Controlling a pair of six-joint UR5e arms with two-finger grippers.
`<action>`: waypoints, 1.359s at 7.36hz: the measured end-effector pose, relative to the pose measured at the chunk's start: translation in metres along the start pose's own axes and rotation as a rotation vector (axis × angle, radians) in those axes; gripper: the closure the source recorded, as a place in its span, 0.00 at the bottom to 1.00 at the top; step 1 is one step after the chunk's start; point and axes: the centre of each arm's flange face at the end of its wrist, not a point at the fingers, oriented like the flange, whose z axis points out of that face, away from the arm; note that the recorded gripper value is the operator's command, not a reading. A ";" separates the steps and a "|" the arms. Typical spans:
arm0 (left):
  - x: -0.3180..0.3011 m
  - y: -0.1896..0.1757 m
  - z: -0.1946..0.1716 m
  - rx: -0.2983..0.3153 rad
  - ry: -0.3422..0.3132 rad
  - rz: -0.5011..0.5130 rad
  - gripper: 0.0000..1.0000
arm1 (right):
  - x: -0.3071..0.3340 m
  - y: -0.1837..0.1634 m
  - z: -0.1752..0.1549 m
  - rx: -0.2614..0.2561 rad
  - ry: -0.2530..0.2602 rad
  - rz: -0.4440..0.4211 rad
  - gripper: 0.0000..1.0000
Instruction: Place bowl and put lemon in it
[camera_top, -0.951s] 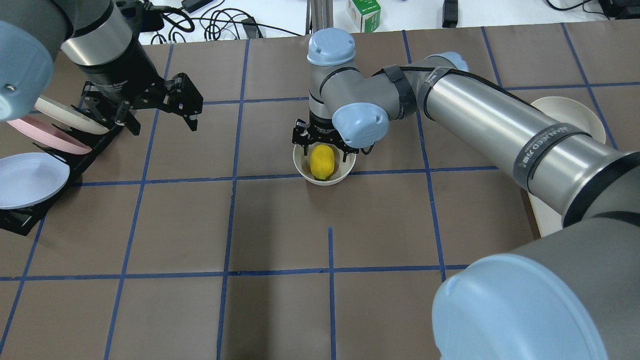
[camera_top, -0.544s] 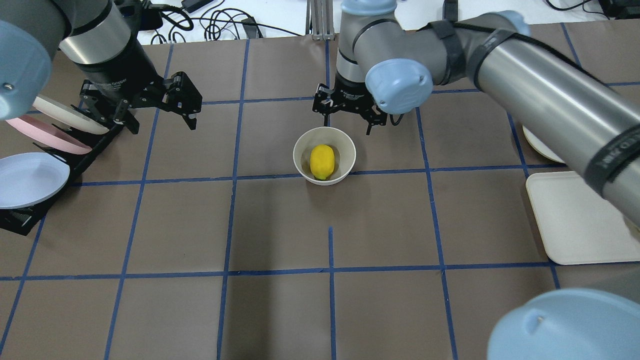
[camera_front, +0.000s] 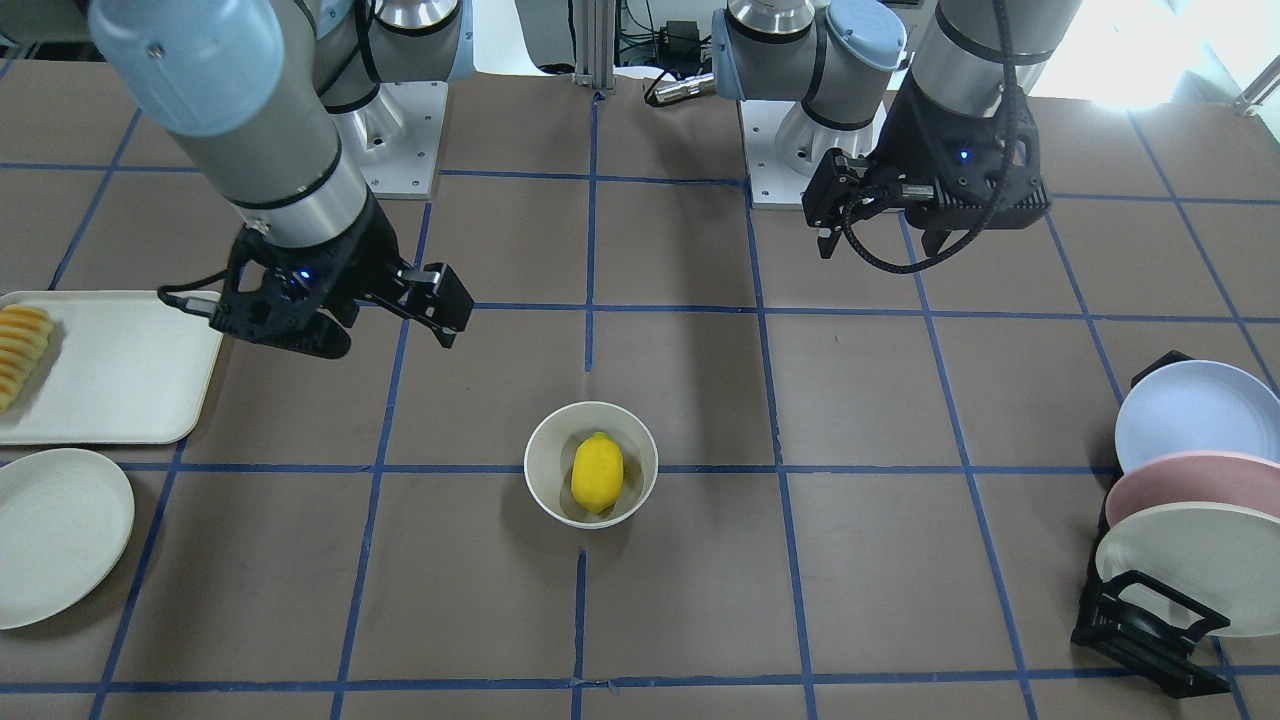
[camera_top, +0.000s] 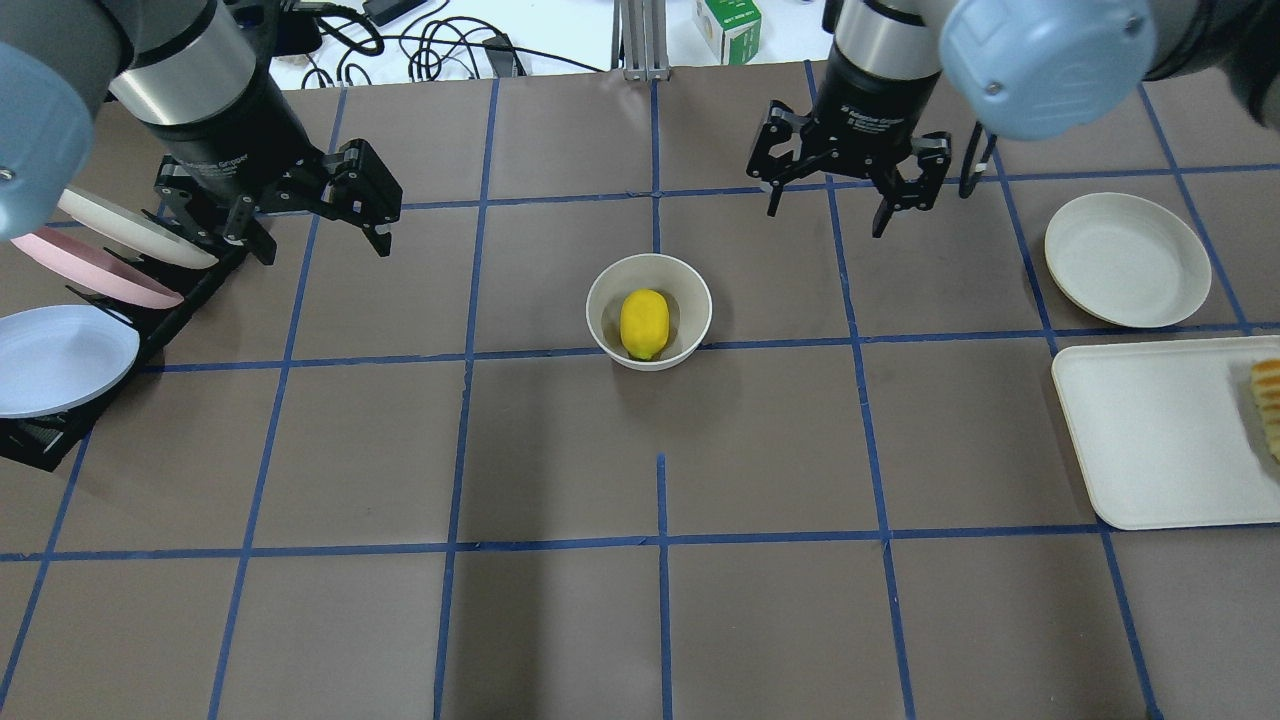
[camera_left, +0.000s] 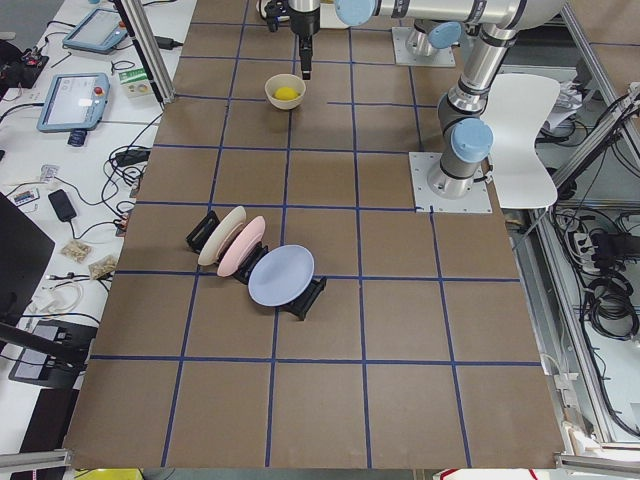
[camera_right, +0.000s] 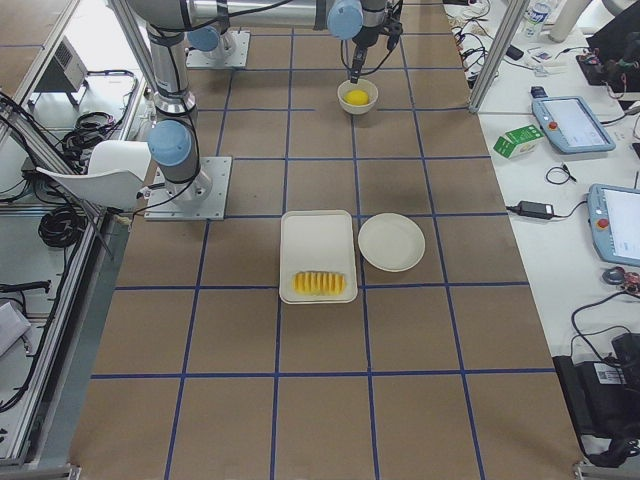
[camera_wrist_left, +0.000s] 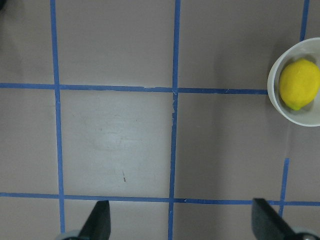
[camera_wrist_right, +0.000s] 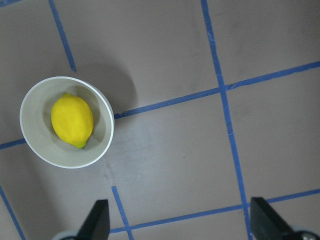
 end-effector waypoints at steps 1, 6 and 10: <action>0.000 0.001 0.001 -0.003 0.002 0.001 0.00 | 0.017 0.014 -0.022 0.008 0.015 -0.037 0.00; 0.001 -0.006 0.007 -0.014 0.005 -0.009 0.00 | 0.084 0.053 -0.049 -0.060 0.067 -0.169 0.00; 0.006 -0.018 0.002 -0.041 -0.003 -0.024 0.00 | 0.092 0.073 -0.041 -0.056 0.058 -0.173 0.00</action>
